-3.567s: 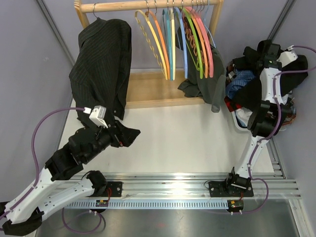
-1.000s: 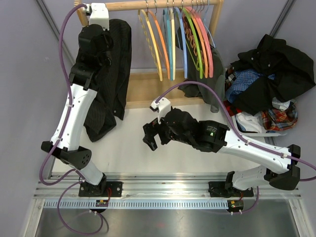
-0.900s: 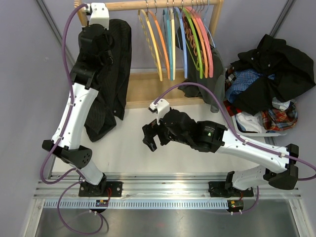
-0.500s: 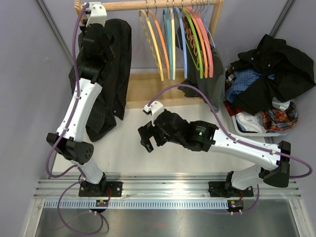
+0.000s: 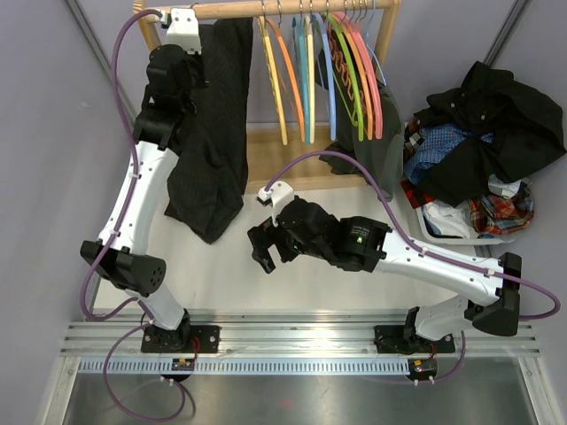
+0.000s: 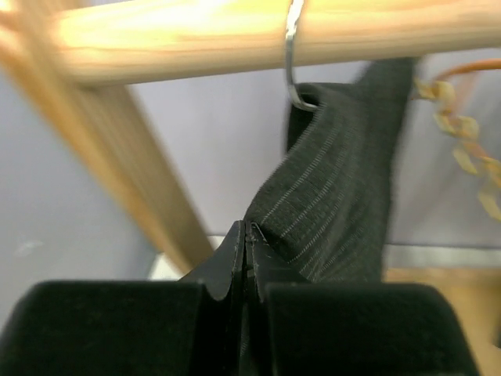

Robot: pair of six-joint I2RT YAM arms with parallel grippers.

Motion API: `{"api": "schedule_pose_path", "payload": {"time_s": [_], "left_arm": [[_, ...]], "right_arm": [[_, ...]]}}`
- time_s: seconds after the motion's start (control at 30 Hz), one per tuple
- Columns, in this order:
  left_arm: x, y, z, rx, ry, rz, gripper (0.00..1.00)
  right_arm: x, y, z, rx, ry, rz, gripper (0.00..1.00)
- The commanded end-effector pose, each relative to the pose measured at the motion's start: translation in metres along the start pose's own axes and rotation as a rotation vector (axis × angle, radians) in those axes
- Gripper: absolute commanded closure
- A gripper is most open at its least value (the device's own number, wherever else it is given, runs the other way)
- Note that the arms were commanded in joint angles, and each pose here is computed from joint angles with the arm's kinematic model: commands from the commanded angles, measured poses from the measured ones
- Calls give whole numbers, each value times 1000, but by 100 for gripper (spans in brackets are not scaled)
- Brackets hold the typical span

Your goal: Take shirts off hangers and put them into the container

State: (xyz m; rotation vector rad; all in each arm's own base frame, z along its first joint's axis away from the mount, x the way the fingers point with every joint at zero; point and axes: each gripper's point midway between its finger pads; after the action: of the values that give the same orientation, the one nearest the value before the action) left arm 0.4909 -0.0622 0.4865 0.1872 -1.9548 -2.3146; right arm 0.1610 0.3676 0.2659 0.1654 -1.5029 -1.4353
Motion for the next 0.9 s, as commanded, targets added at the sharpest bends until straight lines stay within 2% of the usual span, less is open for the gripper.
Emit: {"api": "schedule_pose_path", "payload": {"time_s": [0.0, 0.37, 0.53, 0.67, 0.77, 0.8, 0.83, 0.87], "left_arm": [[27, 12, -66, 113, -316, -28, 100], [43, 27, -124, 236, -495, -39, 100], [53, 31, -113, 241, -473, -47, 100], [71, 36, -97, 256, -456, -54, 100], [93, 34, -72, 259, -402, -52, 100], [99, 33, -64, 258, -383, -56, 99], [111, 30, -50, 254, -354, -59, 84], [117, 30, -44, 253, -342, -63, 77]], "right_arm": [[1, 12, 9, -7, 30, -38, 1], [10, 10, -1, -12, -3, -53, 1], [25, 18, 1, -4, 21, -81, 1], [47, 54, 10, 43, 55, -155, 1], [78, 112, 17, 107, 58, -285, 1], [81, 122, 14, 117, 32, -308, 0], [77, 129, 14, 134, 13, -313, 1], [88, 150, 15, 150, 4, -364, 1]]}}
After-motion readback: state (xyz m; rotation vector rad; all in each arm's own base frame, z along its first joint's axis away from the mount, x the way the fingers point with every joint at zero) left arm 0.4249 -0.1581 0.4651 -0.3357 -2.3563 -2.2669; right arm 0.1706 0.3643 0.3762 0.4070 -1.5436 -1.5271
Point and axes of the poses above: each gripper's point midway between its finger pads, its own x axis back along the fingers, its own z axis along the line the jaws close on, y = z × x, and after that the axes turned 2 degrees about -x, right-handed
